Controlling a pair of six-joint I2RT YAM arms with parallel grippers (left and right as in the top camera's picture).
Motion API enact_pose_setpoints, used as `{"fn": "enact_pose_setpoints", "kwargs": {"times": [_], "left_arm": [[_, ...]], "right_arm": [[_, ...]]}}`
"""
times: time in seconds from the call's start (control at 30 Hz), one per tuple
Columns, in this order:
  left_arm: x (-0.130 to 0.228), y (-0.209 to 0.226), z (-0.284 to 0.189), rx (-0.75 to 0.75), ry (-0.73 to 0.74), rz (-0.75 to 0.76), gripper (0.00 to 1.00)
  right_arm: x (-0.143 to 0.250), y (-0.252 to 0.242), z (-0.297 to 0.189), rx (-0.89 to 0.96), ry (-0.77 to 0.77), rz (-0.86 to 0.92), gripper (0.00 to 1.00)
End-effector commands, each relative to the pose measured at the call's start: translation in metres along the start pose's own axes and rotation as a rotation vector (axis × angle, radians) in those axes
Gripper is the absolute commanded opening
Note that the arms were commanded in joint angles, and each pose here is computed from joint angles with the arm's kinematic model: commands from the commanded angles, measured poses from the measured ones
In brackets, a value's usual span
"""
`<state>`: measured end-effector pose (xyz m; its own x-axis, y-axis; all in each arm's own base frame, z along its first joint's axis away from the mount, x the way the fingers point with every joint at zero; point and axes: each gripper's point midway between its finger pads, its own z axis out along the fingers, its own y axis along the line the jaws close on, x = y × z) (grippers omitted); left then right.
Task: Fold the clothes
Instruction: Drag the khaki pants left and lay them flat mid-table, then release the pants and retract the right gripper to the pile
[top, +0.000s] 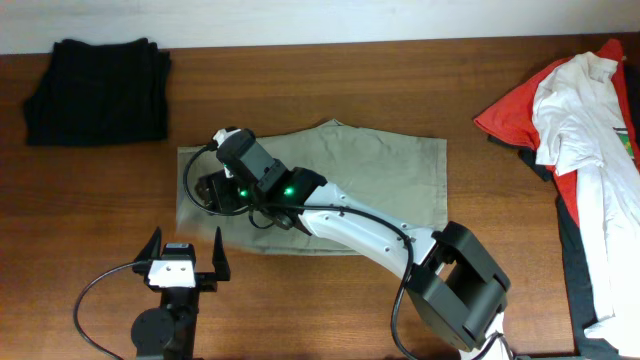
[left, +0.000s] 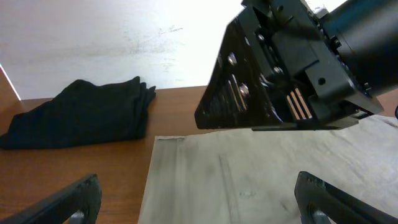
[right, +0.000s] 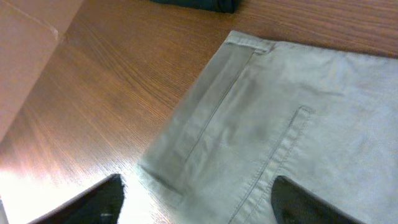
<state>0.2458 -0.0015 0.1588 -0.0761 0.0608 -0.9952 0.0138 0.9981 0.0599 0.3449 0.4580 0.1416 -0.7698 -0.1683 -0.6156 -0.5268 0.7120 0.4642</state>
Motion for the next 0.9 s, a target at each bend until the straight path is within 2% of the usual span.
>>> {"fn": "enact_pose_setpoints", "kwargs": {"times": [0.0,0.13,0.23,0.33,0.4,0.5,0.67,0.87], "left_arm": [[0.003,0.002,0.000,-0.010,0.005,0.012,0.99],[0.003,0.002,0.000,-0.010,0.005,0.012,0.99],[0.003,0.002,0.000,-0.010,0.005,0.012,0.99],[0.003,0.002,0.000,-0.010,0.005,0.012,0.99],[0.003,0.002,0.000,-0.010,0.005,0.012,0.99],[0.003,0.002,0.000,-0.011,0.005,0.012,0.99],[0.003,0.002,0.000,-0.010,0.005,0.012,0.99],[0.003,0.002,0.000,-0.010,0.005,0.012,0.99]], "right_arm": [[-0.024,-0.003,-0.017,-0.005,-0.049,0.001,0.89],[-0.054,-0.066,-0.052,0.145,-0.096,0.077,0.99],[-0.068,-0.130,-0.091,0.259,-0.092,0.150,0.99],[-0.066,-0.199,-0.128,0.378,-0.067,0.272,0.99],[-0.052,-0.244,-0.152,0.454,-0.021,0.367,0.99],[-0.009,-0.296,-0.192,0.568,0.158,0.358,0.99],[0.044,-0.355,-0.251,0.738,0.297,0.517,0.99],[0.092,-0.384,-0.253,0.725,0.363,0.646,0.99]]}}
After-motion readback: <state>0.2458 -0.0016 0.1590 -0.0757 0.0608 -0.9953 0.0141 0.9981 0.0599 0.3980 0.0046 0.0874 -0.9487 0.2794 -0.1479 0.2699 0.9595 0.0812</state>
